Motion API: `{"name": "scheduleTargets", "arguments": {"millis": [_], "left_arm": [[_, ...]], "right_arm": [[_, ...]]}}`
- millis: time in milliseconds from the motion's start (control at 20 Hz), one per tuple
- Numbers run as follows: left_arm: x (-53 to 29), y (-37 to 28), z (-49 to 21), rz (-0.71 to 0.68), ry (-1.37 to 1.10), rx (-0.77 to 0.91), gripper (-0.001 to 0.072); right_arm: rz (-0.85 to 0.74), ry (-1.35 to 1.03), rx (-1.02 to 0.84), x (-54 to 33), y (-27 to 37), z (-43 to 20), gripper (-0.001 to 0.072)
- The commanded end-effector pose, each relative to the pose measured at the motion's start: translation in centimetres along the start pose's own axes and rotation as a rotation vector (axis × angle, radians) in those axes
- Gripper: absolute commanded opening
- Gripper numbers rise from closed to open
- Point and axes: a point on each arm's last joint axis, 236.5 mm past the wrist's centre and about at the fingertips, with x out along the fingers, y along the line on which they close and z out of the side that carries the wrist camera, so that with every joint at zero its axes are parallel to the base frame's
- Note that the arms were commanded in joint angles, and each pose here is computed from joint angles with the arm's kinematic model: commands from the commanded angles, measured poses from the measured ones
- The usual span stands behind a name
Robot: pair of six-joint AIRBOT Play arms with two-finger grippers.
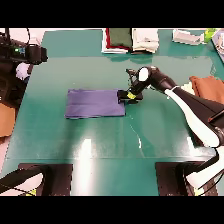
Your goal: Fold the shirts.
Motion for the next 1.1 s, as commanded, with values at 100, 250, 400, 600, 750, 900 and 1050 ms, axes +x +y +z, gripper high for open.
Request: {"name": "scheduleTargets", "arguments": {"millis": [100,250,400,600,750,900,1050], "left_arm": [[0.1,-0.4,-0.3,-0.017,0.012,0.002,0.0026],[0.1,-0.9,-0.2,-0.038,0.008,-0.004,0.0026],[0.3,-3.2,-0.3,-0.069,0.011,0.049,0.0026],[0.4,-8.7,-0.8,-0.16,0.007,0.157,0.0026],[0.3,-10.9,-0.9,-0.198,-0.003,0.191,0.0026],[0.2,-11.5,-0.8,-0.208,-0.01,0.195,0.0026],[0.2,-11.5,-0.8,-0.209,-0.009,0.193,0.0026]], "right_arm": [[0.028,-0.059,-0.013,3.0,2.6,0.7,0.0489],[0.054,-0.125,-0.051,3.0,3.9,1.8,0.0038],[0.045,-0.124,-0.066,1.1,3.7,2.7,0.0018],[-0.074,-0.224,-0.095,-9.3,-0.5,7.5,0.0018],[-0.164,-0.394,-0.021,-19.5,-6.7,10.7,0.0018],[-0.224,-0.5,0.116,-27.8,-14.8,11.0,0.0018],[-0.283,-0.562,0.262,-33.1,-23.1,9.4,0.0018]]}}
